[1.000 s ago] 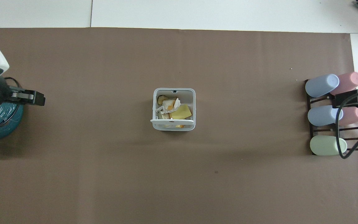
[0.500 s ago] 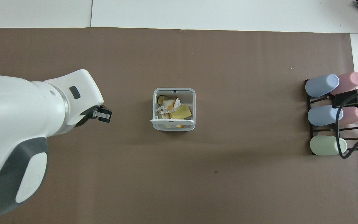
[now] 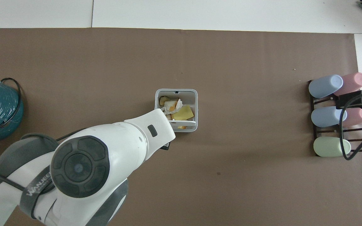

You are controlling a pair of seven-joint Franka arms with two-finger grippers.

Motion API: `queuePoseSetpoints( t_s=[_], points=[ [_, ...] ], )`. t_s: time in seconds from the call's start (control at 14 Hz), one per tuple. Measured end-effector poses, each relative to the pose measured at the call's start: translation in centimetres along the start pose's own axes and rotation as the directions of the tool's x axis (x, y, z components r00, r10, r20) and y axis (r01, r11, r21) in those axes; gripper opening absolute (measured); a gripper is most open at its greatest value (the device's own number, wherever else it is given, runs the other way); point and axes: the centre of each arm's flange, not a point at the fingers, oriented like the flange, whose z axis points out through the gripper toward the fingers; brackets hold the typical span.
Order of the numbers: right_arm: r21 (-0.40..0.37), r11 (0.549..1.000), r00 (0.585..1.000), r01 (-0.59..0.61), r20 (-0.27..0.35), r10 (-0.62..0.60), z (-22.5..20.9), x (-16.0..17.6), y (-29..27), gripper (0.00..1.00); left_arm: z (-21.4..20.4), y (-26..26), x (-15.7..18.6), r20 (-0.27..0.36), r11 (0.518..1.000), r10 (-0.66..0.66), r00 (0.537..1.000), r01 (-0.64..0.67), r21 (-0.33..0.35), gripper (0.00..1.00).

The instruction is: Close trash can lid

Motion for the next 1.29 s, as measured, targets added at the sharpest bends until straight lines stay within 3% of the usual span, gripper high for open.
queuePoseSetpoints(
  t_s=[0.43,0.93,1.29],
  points=[
    [0.0,1.0,1.0,0.0,0.0,0.0,0.0,0.0,0.0,1.0,5.3,3.5,1.4,-0.057,0.997,-0.06,0.997,0.057,-0.049,0.01],
    [0.0,1.0,1.0,0.0,0.0,0.0,0.0,0.0,0.0,1.0,8.6,1.8,4.5,-0.174,0.991,-0.112,0.978,0.096,-0.095,0.01],
    [0.0,1.0,1.0,0.0,0.0,0.0,0.0,0.0,0.0,1.0,13.7,-0.1,6.5,-0.195,0.987,-0.142,0.971,0.124,-0.099,0.01]
  ],
)
